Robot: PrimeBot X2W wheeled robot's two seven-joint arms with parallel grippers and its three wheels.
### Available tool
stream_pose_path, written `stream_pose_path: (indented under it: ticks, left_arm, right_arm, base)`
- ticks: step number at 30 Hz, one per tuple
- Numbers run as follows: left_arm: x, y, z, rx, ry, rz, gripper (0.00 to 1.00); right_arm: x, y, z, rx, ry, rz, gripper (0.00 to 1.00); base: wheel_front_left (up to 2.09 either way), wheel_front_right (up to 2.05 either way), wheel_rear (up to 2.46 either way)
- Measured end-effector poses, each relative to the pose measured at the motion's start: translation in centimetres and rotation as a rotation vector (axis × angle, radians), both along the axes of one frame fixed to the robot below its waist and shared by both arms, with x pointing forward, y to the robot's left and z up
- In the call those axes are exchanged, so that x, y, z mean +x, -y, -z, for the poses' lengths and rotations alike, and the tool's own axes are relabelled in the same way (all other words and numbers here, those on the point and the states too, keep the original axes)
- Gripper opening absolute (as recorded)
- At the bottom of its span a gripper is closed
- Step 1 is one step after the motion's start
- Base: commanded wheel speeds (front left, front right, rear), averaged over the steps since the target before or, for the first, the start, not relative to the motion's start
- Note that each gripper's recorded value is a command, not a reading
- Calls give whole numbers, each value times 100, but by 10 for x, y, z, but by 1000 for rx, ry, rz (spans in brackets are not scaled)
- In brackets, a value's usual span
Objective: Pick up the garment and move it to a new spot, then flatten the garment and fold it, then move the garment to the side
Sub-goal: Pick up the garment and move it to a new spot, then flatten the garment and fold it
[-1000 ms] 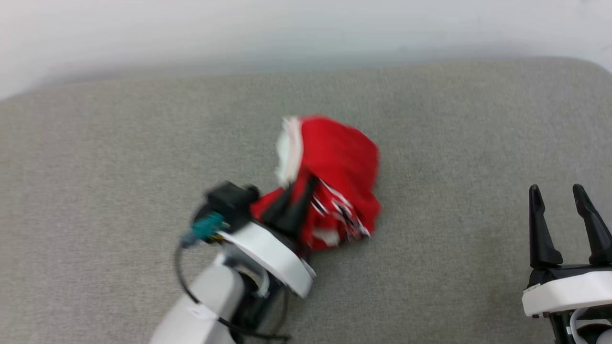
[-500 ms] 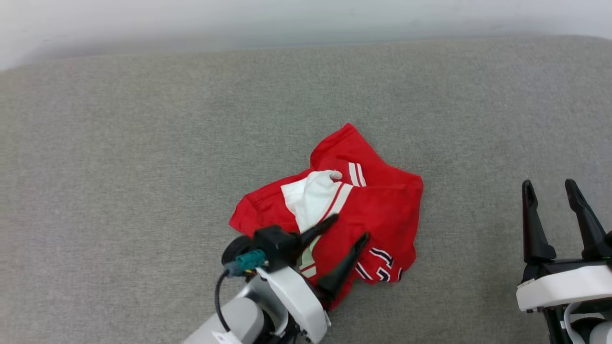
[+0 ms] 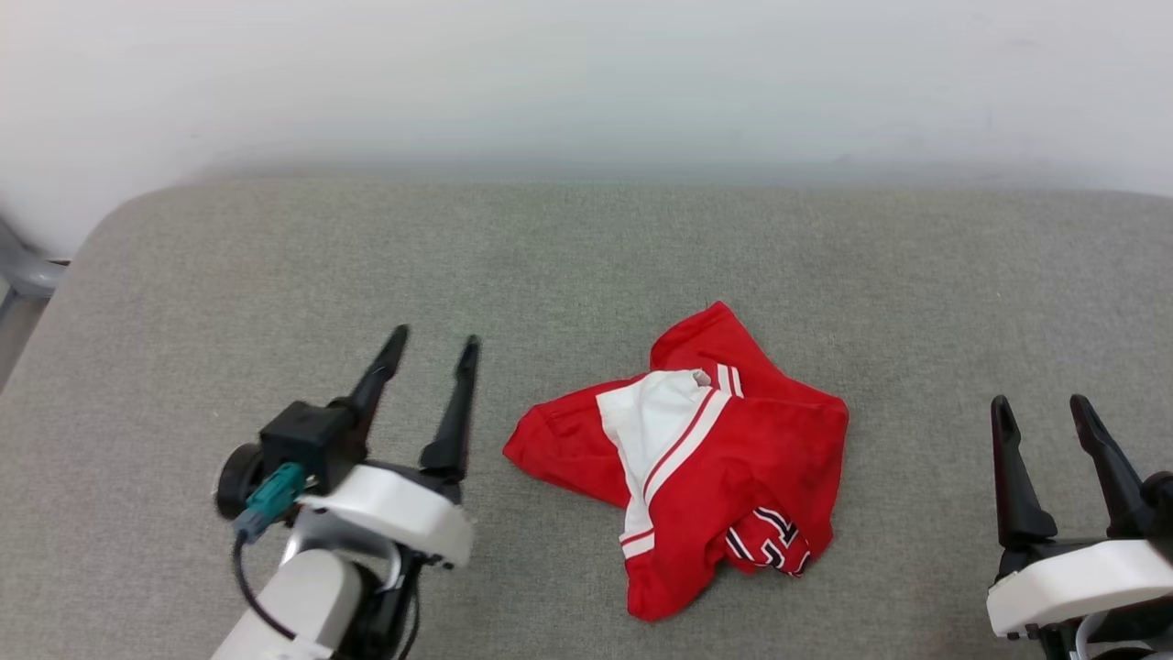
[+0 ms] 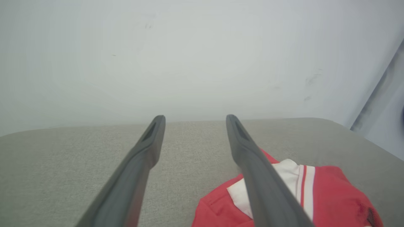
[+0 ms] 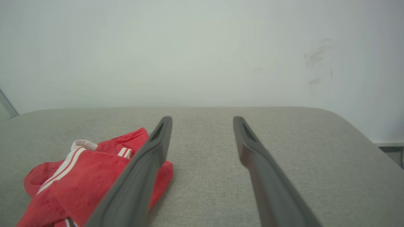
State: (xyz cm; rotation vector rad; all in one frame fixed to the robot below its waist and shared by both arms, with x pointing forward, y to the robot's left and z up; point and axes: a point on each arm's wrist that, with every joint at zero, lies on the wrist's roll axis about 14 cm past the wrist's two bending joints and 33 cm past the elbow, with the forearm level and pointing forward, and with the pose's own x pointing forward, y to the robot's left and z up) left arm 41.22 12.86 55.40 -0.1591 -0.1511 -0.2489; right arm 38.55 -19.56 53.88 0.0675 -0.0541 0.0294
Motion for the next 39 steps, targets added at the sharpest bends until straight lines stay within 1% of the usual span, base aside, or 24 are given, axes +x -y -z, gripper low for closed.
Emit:
stream_pose_path:
  ticks: [3, 8, 14, 21, 25, 28, 32, 34, 35, 37, 39]
  left_arm:
    - [-8, -29, 1, 13, 0, -91, 100]
    - [-25, -59, 13, 46, -29, -178, 100]
    - [-39, -68, 26, 69, -64, -203, 100]
    - [-42, -66, 30, 73, -72, -197, 100]
    - [-41, -66, 31, 73, -74, -195, 100]
    - [-37, -66, 30, 71, -72, -194, 100]
    - [-31, -65, 27, 68, -62, -190, 100]
    - [-28, -66, 26, 64, -57, -190, 100]
    - [-21, -69, 25, 66, -53, -190, 100]
    - [-18, -70, 26, 65, -56, -190, 100]
    - [-16, -72, 28, 60, -61, -194, 100]
  right_arm:
    - [-5, -1, -1, 0, -4, -5, 100]
    - [-15, 0, 0, 6, -13, -4, 100]
    - [-26, 2, 2, 6, -30, 3, 100]
    - [-26, 3, 6, 9, -49, 5, 100]
    - [-24, -4, 20, 39, -123, -19, 100]
    - [-17, -21, 41, 40, -253, -74, 100]
    - [8, -49, 43, 22, -347, -159, 100]
    - [19, -71, 46, -1, -402, -226, 100]
    - [35, -106, 46, -48, -475, -335, 100]
    - [45, -125, 46, -83, -516, -404, 100]
    - [51, -139, 52, -141, -574, -463, 100]
  base:
    - [0, 0, 0]
    - [0, 0, 0]
    - [0, 0, 0]
    - [0, 0, 0]
    - [0, 0, 0]
    - [0, 0, 0]
    - [0, 0, 0]
    - [0, 0, 0]
    - [0, 0, 0]
    - [0, 0, 0]
    - [0, 0, 0]
